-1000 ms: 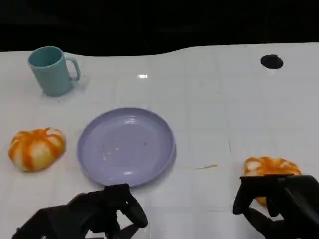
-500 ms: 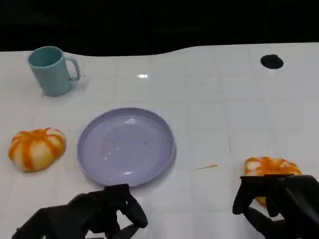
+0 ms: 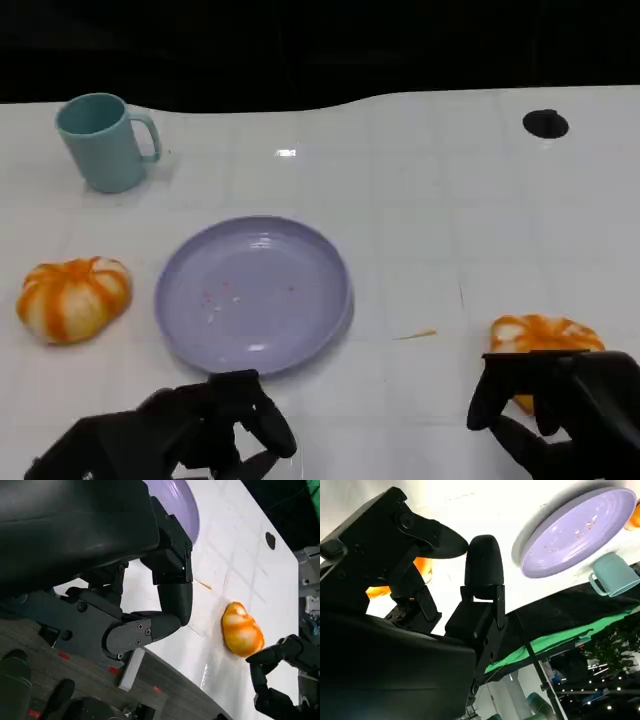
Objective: Grasp the bread from the table and place it into the plate.
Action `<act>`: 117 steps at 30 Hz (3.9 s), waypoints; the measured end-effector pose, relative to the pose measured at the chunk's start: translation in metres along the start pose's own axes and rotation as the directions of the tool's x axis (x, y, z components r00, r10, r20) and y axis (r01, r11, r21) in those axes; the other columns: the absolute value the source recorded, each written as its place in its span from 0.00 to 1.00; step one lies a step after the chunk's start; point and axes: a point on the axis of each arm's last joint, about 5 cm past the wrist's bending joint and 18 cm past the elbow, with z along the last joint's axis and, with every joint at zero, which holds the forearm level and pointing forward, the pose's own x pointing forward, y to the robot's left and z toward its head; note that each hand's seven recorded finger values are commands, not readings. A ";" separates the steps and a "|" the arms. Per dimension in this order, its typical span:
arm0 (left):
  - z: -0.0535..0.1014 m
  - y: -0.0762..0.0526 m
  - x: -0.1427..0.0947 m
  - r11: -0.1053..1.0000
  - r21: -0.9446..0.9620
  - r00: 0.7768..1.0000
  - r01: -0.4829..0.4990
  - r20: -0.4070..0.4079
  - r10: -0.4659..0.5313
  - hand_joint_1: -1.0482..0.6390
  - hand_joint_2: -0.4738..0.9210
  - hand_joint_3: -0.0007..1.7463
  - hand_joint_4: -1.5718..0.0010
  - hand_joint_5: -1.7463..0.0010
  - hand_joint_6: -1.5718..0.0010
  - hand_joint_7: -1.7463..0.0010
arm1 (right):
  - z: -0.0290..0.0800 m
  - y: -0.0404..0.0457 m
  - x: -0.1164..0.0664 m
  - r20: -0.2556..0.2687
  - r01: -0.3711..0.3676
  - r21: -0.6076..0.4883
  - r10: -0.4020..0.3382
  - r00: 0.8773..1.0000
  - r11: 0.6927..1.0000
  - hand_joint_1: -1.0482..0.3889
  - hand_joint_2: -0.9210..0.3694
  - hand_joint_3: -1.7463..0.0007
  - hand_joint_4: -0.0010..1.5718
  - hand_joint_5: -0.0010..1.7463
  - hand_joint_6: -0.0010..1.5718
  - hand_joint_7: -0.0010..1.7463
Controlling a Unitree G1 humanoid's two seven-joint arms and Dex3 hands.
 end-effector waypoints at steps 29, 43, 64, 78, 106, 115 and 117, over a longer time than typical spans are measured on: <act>-0.001 0.000 0.001 1.000 0.000 1.000 0.001 -0.002 -0.001 0.43 0.94 0.39 0.60 0.00 0.63 0.17 | 0.031 -0.0542 0.008 -0.213 -0.241 -0.409 0.164 0.963 0.880 0.29 0.02 0.99 0.20 0.05 0.23 0.00; 0.000 0.000 0.003 1.000 -0.002 1.000 0.003 0.001 -0.003 0.42 0.94 0.38 0.60 0.00 0.62 0.17 | 0.013 -0.0358 0.033 -0.312 -0.391 -0.412 0.276 0.909 0.823 0.29 0.00 0.99 0.18 0.04 0.20 0.00; 0.000 -0.001 0.002 1.000 -0.002 1.000 0.005 0.004 -0.005 0.40 0.94 0.37 0.60 0.00 0.62 0.17 | -0.029 0.0104 0.072 -0.380 -0.468 -0.414 0.319 0.868 0.781 0.33 0.00 0.85 0.28 0.06 0.31 0.03; 0.001 -0.002 0.001 1.000 0.001 1.000 0.006 0.008 -0.006 0.41 0.94 0.37 0.60 0.00 0.62 0.16 | -0.047 0.0333 0.064 -0.092 -0.007 -0.281 -0.020 0.996 0.960 0.66 0.37 0.47 0.58 1.00 0.53 0.76; 0.004 -0.005 0.005 1.000 -0.001 1.000 0.019 0.013 -0.019 0.42 0.94 0.38 0.60 0.00 0.62 0.16 | 0.017 0.0392 0.107 0.173 0.080 -0.024 -0.075 0.982 0.997 0.64 0.46 0.29 0.60 1.00 0.44 1.00; 0.004 -0.007 0.006 1.000 0.004 1.000 0.019 0.008 -0.019 0.43 0.93 0.39 0.59 0.00 0.63 0.16 | 0.045 0.0450 0.132 0.229 -0.011 0.055 -0.002 0.973 0.998 0.65 0.45 0.30 0.57 1.00 0.47 0.91; 0.004 -0.007 0.006 1.000 0.005 1.000 0.018 0.004 -0.018 0.44 0.94 0.39 0.59 0.00 0.63 0.16 | 0.052 0.0494 0.136 0.246 -0.043 0.068 0.025 0.969 0.997 0.64 0.43 0.33 0.56 1.00 0.49 0.85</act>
